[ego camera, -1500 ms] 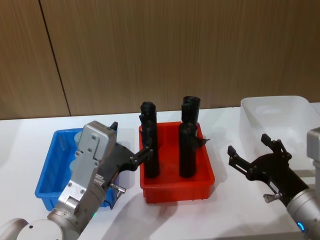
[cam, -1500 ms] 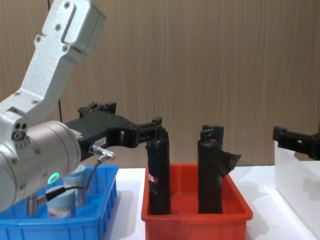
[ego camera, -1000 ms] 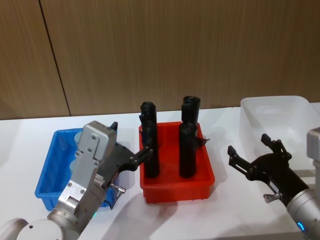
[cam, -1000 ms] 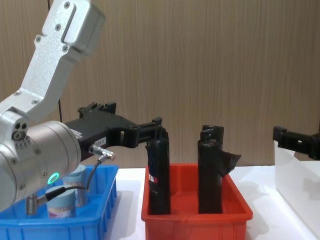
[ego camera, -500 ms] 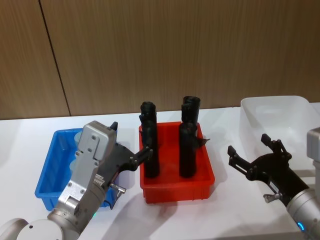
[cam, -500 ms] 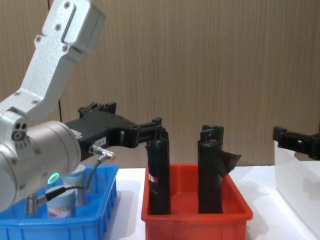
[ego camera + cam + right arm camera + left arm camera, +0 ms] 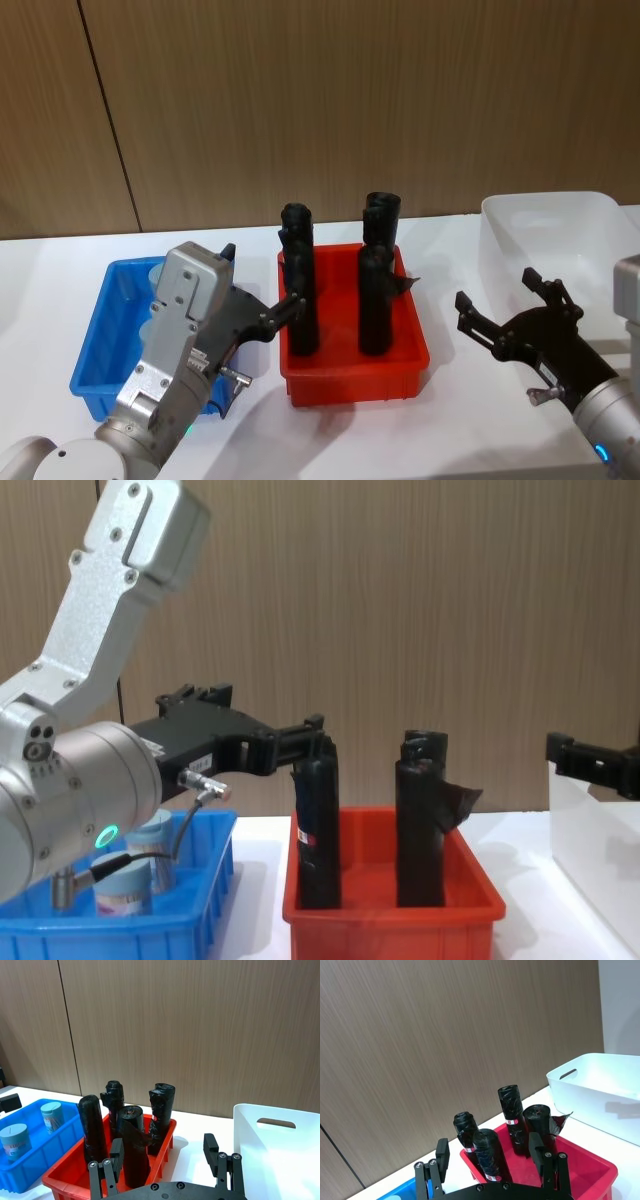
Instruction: Pick the cotton swabs from the blue box and place them into the white box.
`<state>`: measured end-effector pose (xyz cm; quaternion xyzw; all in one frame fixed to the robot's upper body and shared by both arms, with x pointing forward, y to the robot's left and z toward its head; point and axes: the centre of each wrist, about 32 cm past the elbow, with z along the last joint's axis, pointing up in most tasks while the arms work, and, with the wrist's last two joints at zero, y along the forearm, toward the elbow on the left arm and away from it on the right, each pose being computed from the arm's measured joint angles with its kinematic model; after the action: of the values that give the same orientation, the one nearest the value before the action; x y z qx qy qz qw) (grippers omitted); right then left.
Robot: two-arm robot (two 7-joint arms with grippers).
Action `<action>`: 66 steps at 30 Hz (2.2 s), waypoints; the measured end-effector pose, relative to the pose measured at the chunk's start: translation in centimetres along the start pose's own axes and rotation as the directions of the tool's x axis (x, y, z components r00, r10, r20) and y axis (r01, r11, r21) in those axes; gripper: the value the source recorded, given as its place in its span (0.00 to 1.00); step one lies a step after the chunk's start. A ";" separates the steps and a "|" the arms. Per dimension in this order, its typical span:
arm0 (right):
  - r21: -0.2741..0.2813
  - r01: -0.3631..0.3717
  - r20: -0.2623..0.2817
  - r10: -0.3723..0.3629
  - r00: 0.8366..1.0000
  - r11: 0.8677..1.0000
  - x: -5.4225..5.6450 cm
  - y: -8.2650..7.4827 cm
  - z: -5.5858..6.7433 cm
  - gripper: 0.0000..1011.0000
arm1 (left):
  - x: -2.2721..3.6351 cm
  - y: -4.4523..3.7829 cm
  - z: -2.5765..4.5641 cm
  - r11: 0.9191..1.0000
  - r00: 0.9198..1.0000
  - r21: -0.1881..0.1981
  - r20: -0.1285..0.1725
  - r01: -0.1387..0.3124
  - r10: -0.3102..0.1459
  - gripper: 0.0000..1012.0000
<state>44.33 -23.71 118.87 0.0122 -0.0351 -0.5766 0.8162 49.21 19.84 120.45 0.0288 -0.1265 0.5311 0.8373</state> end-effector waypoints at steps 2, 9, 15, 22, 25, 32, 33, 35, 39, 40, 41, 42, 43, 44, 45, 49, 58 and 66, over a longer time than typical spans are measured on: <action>0.000 0.000 0.000 0.000 1.000 1.000 0.0 0.0 0.0 0.99 | 0.00 -0.01 -0.02 1.000 1.000 0.001 -0.001 -0.001 0.001 0.99; 0.000 0.000 0.000 0.000 1.000 1.000 0.0 0.0 0.0 0.99 | -0.08 -0.14 -0.20 1.000 1.000 0.019 -0.019 -0.018 0.018 0.99; 0.000 0.000 0.000 0.000 1.000 1.000 0.0 0.0 0.0 0.99 | -0.25 -0.32 -0.61 0.996 0.996 0.061 -0.055 -0.061 0.065 0.99; 0.000 0.000 0.000 0.000 1.000 1.000 0.0 0.0 0.0 0.99 | -0.20 -0.45 -1.18 0.987 0.988 0.114 -0.088 -0.114 0.125 0.99; 0.000 0.000 0.000 0.000 1.000 1.000 0.0 0.0 0.0 0.99 | -0.05 -0.47 -1.54 0.980 0.983 0.139 -0.102 -0.141 0.155 0.99; 0.000 0.000 0.000 0.000 1.000 1.000 0.0 0.0 0.0 0.99 | 0.53 -0.47 -2.28 0.964 0.968 0.185 -0.131 -0.190 0.215 0.99; 0.000 0.000 0.000 0.000 1.000 1.000 0.0 0.0 0.0 0.99 | 0.70 -0.47 -2.47 0.960 0.964 0.195 -0.136 -0.200 0.229 0.99; 0.000 0.000 0.000 0.000 1.000 1.000 0.0 0.0 0.0 0.99 | 0.87 -0.47 -2.63 0.956 0.960 0.204 -0.141 -0.209 0.240 0.99; 0.000 0.000 0.000 0.000 1.000 1.000 0.0 0.0 0.0 0.99 | 1.32 -0.50 -3.00 0.947 0.952 0.228 -0.152 -0.228 0.266 0.99; 0.000 0.000 0.000 0.000 1.000 1.000 0.0 0.0 0.0 0.99 | 1.54 -0.52 -3.16 0.942 0.948 0.238 -0.156 -0.235 0.276 0.99; 0.000 0.000 0.000 0.000 1.000 1.000 0.0 0.0 0.0 0.99 | 1.63 -0.53 -3.23 0.941 0.947 0.242 -0.158 -0.238 0.280 0.99; 0.000 0.000 0.000 0.000 1.000 1.000 0.0 0.0 0.0 0.99 | 1.72 -0.55 -3.30 0.938 0.945 0.248 -0.160 -0.240 0.284 0.99; 0.000 0.000 0.000 0.000 1.000 1.000 0.0 0.0 0.0 0.99 | 1.94 -0.58 -3.45 0.935 0.942 0.257 -0.163 -0.246 0.292 0.99; 0.000 0.000 0.000 0.000 1.000 1.000 0.0 0.0 0.0 0.99 | 2.01 -0.59 -3.49 0.933 0.941 0.261 -0.164 -0.247 0.295 0.99; 0.000 0.000 0.000 0.000 1.000 1.000 0.0 0.0 0.0 0.99 | 2.10 -0.60 -3.55 0.932 0.940 0.265 -0.166 -0.249 0.298 0.99; 0.000 0.000 0.000 0.000 1.000 1.000 0.0 0.0 0.0 0.99 | 2.62 -0.72 -3.89 0.922 0.933 0.287 -0.173 -0.259 0.315 0.99; 0.000 0.000 0.000 0.000 1.000 1.000 0.0 0.0 0.0 0.99 | 3.66 -0.98 -4.40 0.905 0.919 0.326 -0.188 -0.274 0.346 0.99; 0.000 0.000 0.000 0.000 1.000 1.000 0.0 0.0 0.0 0.99 | 4.27 -1.14 -4.58 0.895 0.913 0.347 -0.194 -0.279 0.360 0.99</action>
<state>44.33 -23.71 118.87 0.0122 -0.0351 -0.5766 0.8162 52.78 23.95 117.15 0.0714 0.0638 0.6748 0.7318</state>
